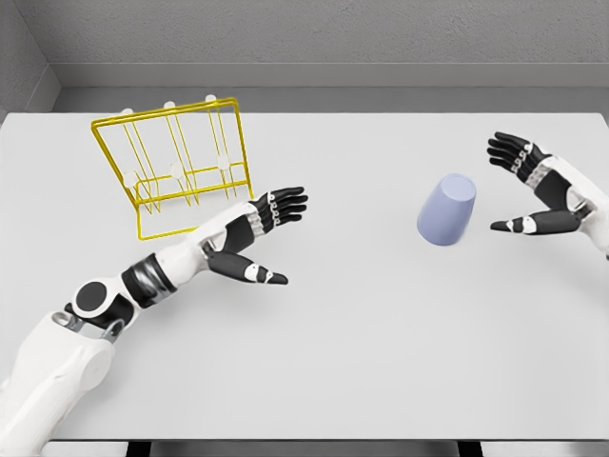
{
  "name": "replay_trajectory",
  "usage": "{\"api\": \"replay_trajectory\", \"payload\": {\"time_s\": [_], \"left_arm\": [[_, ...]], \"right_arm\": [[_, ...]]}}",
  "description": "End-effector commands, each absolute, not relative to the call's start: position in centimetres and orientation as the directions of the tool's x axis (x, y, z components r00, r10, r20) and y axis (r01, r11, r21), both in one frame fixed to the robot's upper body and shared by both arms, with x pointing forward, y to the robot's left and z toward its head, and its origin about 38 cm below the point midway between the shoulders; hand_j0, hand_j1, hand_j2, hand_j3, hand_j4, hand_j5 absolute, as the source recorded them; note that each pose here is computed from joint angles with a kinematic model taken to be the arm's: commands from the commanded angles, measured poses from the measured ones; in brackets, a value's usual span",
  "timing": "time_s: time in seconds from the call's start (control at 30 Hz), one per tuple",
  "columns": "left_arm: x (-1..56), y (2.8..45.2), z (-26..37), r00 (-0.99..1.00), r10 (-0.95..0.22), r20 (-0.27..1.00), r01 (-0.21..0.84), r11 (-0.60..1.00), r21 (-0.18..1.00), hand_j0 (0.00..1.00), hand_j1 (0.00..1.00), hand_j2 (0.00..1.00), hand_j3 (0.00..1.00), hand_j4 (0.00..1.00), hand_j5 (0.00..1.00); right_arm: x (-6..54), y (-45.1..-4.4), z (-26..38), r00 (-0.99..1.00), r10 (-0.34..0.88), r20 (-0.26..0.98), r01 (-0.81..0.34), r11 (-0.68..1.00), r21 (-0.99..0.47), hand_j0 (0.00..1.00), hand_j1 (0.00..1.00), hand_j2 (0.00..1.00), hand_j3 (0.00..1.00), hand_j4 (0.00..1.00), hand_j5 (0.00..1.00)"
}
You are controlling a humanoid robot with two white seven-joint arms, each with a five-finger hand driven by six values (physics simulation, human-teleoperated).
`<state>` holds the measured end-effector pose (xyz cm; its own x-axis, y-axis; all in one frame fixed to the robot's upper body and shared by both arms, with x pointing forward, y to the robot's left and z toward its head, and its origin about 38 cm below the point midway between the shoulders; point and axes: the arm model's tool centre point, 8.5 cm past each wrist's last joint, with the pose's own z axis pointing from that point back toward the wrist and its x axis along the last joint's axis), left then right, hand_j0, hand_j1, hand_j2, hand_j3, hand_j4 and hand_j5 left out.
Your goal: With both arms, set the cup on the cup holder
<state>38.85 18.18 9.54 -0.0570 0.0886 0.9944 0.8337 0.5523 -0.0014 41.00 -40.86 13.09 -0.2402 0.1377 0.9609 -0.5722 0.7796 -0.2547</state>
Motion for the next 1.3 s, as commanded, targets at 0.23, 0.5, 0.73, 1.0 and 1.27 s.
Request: {"api": "replay_trajectory", "payload": {"time_s": [0.23,0.5,0.73,1.0,1.27], "left_arm": [[38.9,17.6,8.3,-0.022,0.113,0.993,0.824,0.565,-0.046,1.0,1.0,1.0,1.0,1.0,1.0],[39.3,17.0,7.3,0.001,0.117,0.993,0.816,0.573,-0.068,1.0,1.0,1.0,1.0,1.0,1.0],[39.4,15.9,7.8,-0.102,0.039,0.994,0.829,0.556,0.064,1.0,1.0,1.0,1.0,1.0,1.0],[40.0,16.5,8.2,-0.102,0.035,0.994,0.818,0.572,0.064,1.0,1.0,1.0,1.0,1.0,1.0],[40.1,16.6,8.2,-0.105,0.03,0.994,0.817,0.572,0.069,1.0,1.0,1.0,1.0,1.0,1.0]], "right_arm": [[40.1,-39.9,9.7,-0.173,0.095,0.98,-0.571,0.801,-0.178,1.0,1.0,1.0,1.0,1.0,1.0],[40.2,-39.8,8.0,-0.136,0.082,0.987,-0.551,0.822,-0.144,1.0,1.0,1.0,1.0,1.0,1.0],[40.4,-39.0,7.0,-0.122,0.08,0.989,-0.553,0.822,-0.135,1.0,1.0,1.0,1.0,1.0,1.0],[41.3,-38.0,6.6,-0.123,0.079,0.989,-0.553,0.822,-0.135,1.0,1.0,1.0,1.0,1.0,1.0],[42.0,-36.8,6.1,-0.121,0.086,0.989,-0.562,0.815,-0.14,1.0,1.0,1.0,1.0,1.0,1.0]]}}
